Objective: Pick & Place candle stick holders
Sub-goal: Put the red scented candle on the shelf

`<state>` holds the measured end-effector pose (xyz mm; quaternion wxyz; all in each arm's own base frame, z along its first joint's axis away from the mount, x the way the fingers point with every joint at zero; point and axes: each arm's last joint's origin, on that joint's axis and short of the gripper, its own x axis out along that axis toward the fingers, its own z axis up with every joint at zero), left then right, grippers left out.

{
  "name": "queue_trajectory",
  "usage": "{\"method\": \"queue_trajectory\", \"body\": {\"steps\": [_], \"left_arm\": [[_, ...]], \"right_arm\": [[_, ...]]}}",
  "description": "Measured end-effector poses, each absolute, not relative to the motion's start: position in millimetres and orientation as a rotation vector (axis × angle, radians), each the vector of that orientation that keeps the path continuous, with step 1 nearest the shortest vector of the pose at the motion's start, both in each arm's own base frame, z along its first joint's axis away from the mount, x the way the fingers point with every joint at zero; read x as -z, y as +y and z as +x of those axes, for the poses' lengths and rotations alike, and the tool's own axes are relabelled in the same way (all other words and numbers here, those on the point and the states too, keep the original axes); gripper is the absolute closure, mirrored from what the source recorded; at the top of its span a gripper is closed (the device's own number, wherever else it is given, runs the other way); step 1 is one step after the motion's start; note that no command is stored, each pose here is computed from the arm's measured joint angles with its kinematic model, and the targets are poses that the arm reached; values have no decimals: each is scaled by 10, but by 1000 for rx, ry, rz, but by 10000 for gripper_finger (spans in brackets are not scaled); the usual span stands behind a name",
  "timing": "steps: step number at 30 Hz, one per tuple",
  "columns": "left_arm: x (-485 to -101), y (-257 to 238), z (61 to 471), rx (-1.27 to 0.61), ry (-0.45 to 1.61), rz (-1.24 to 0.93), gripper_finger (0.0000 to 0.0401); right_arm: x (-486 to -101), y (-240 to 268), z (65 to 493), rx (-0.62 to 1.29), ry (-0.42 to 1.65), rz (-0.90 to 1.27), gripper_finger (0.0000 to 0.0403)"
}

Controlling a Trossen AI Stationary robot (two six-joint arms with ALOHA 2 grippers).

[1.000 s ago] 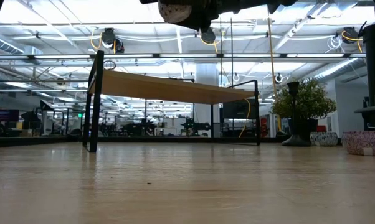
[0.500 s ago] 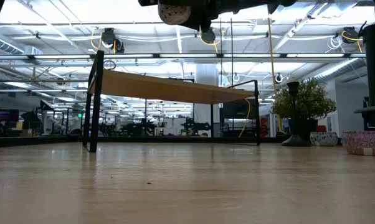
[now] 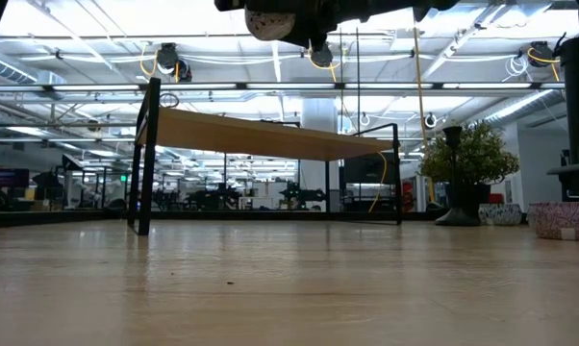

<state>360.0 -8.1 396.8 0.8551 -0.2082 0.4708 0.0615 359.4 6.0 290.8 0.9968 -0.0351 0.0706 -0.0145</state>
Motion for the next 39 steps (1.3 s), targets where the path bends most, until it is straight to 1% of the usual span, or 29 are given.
{"method": "queue_trajectory", "body": {"steps": [5,9,15,22,32,39], "left_arm": [[-3968,-59,3600,-134,989,-439,401],[-3968,-48,3601,-135,988,-436,397],[-3968,-44,3603,-131,985,-420,378],[-3969,-40,3604,-135,981,-405,370],[-4014,6,3556,-140,970,-397,305],[-4117,30,3437,-132,956,-388,281]], "right_arm": [[-2905,60,3594,29,145,-70,114],[-2904,60,3594,31,145,-70,113],[-2896,58,3593,38,154,-69,112],[-2889,52,3591,56,161,-72,111],[-2879,26,3590,62,169,-43,111],[-2877,-47,3589,86,171,-37,111]]}}
